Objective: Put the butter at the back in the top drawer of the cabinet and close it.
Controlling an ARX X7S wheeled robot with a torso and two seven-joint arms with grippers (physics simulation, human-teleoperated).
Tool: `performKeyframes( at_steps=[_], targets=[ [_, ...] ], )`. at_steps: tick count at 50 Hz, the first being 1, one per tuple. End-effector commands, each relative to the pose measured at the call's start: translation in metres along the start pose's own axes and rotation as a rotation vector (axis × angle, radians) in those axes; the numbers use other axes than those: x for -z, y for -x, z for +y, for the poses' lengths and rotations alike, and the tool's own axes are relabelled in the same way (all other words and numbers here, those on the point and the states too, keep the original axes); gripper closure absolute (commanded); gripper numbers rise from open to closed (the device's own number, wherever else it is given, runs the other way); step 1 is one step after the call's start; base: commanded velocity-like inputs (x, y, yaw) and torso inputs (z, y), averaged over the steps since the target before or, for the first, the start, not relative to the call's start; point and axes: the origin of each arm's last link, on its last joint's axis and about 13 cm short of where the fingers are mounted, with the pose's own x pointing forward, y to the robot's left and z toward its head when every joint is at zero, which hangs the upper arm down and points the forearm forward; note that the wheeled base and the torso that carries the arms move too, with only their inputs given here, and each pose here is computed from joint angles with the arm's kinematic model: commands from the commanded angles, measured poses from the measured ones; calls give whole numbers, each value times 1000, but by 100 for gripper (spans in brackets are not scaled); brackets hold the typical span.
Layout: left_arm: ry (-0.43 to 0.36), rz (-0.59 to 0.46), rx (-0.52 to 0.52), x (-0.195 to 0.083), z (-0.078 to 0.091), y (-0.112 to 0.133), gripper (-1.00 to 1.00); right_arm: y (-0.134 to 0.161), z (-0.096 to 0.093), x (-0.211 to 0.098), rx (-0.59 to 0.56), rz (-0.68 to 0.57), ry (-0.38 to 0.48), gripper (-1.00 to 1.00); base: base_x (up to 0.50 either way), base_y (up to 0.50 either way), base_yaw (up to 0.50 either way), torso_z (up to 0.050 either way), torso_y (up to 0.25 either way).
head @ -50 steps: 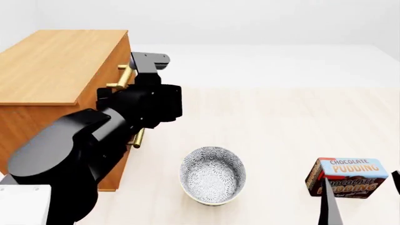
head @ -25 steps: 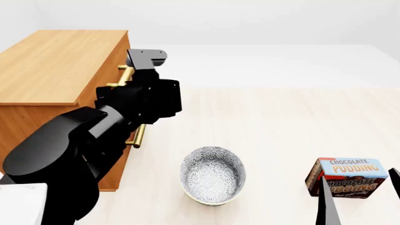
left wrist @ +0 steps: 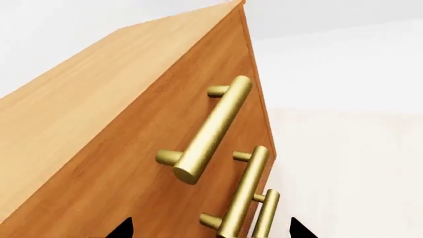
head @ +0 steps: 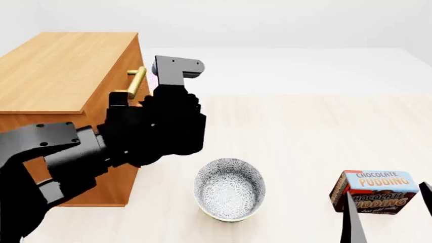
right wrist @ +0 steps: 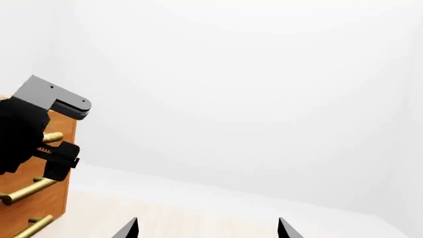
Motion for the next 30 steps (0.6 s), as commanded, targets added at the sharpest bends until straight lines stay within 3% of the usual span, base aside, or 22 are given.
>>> performKeyframes(
  at_steps=[1, 15, 20, 30],
  targets=[
    [-2, -77, 146, 19, 40, 50, -100, 4, 1, 0, -6, -1, -1, -100, 0, 0, 0, 0, 0],
    [149, -295, 330, 38, 124, 93, -100, 10, 3, -2, -23, -8, 6, -100, 0, 0, 0, 0, 0],
    [229, -375, 380, 45, 164, 97, -100, 8, 3, -2, -32, -8, 9, -100, 0, 0, 0, 0, 0],
    [286, -505, 447, 77, 199, 117, -100, 8, 3, -2, -40, -9, 8, -100, 0, 0, 0, 0, 0]
  ],
)
